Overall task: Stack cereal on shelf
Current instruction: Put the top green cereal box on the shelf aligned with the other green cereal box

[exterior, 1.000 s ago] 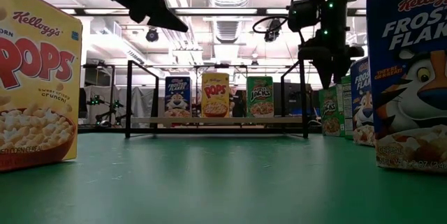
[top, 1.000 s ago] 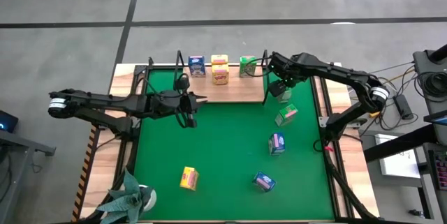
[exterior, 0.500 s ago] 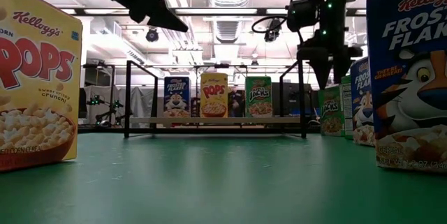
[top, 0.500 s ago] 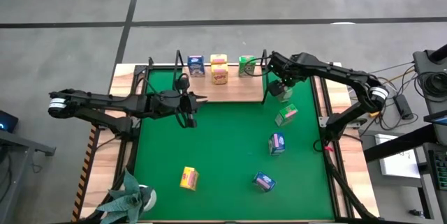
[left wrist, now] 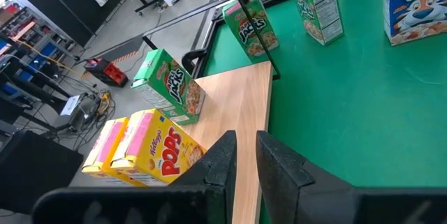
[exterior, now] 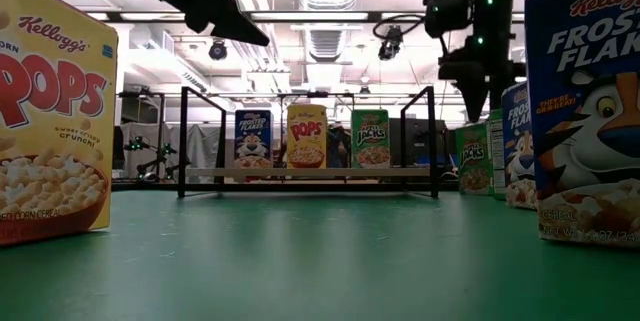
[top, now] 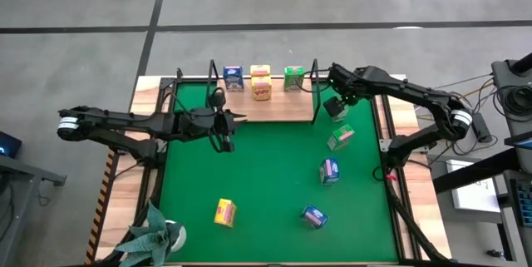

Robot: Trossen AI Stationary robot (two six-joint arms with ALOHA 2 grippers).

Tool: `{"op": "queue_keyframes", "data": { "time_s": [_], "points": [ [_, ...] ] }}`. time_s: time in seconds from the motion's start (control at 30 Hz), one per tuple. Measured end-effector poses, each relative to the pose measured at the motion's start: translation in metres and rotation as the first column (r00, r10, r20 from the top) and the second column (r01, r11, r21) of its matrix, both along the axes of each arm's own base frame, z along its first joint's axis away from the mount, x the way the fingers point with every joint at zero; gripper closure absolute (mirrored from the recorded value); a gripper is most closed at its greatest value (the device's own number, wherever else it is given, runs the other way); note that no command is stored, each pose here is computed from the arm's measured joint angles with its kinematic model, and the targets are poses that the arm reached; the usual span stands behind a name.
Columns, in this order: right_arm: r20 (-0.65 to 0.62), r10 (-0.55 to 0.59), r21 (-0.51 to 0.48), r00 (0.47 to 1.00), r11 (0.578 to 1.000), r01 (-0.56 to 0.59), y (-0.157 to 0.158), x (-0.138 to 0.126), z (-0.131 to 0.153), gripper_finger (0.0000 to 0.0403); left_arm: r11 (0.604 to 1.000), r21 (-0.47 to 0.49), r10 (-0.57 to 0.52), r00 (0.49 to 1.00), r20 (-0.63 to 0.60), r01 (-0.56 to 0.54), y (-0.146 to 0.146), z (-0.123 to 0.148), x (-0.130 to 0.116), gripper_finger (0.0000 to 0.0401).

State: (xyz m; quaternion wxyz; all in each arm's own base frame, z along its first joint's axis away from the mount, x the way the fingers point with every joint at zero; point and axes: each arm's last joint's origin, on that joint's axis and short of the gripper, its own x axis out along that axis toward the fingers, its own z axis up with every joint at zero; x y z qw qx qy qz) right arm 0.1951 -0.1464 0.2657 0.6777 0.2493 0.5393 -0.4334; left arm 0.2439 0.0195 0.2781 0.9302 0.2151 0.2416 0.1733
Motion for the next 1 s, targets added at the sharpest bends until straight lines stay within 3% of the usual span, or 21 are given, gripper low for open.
{"op": "queue_keyframes", "data": {
  "time_s": [0.33, 1.0],
  "points": [
    [-0.01, 0.0, 0.018, 1.0, 1.0, 0.0, 0.003, -0.004, -0.031, 0.0145, 1.0, 0.0, 0.0, 1.0, 0.0, 0.0, 0.0, 0.0, 0.0, 0.0362],
    [0.029, 0.007, -0.01, 1.0, 1.0, -0.007, 0.0, 0.001, -0.017, 0.023, 1.0, -0.001, -0.001, 1.0, 0.0, 0.001, 0.0, 0.0, 0.0, 0.0362]
  ]
}}
